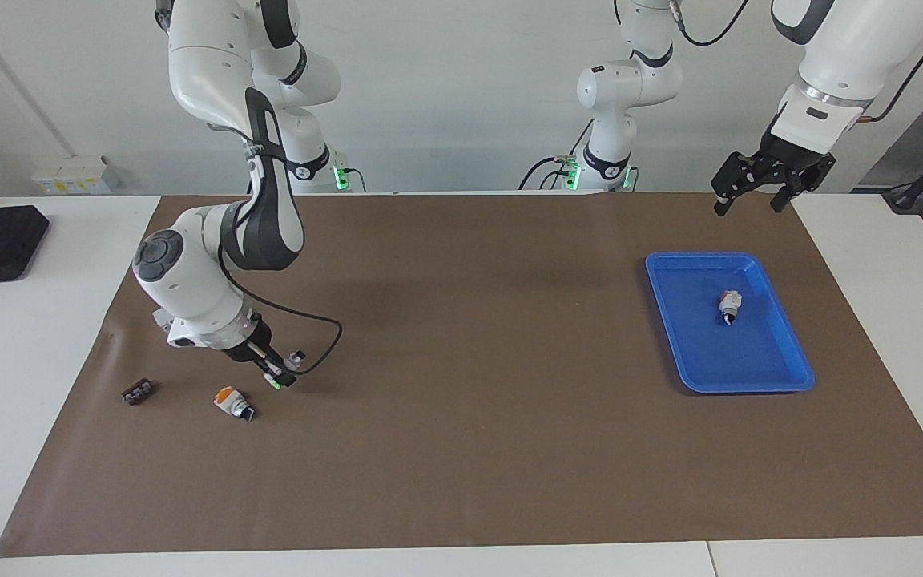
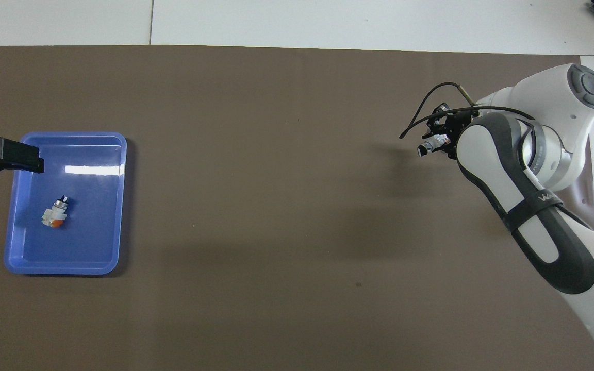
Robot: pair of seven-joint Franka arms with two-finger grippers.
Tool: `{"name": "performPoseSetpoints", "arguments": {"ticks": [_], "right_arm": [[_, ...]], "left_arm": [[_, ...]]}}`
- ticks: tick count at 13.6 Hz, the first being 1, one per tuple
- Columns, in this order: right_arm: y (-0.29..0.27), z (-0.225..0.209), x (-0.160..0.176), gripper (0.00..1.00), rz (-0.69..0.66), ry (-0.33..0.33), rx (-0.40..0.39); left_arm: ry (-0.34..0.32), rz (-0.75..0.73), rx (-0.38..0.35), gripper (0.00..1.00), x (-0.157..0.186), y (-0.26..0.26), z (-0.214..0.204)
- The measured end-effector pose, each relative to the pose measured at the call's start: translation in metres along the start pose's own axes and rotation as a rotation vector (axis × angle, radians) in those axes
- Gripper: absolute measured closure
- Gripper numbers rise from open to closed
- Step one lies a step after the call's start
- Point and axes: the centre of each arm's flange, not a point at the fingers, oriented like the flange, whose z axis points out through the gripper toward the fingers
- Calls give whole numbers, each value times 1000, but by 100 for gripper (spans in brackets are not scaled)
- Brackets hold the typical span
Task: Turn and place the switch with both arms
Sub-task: 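Lift the switch with the right gripper and carry it toward the tray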
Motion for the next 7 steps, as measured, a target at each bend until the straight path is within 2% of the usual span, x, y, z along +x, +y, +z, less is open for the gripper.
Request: {"name": "performPoseSetpoints", "arguments": {"ticks": [4,7], "right_arm": [[-48,-40,-107,67,170,-152,118],[-76,-39,-186,67,268,-281,168]], "left_arm": [[0,0,0,0,0,0,0],[0,0,0,0,0,0,0]]}}
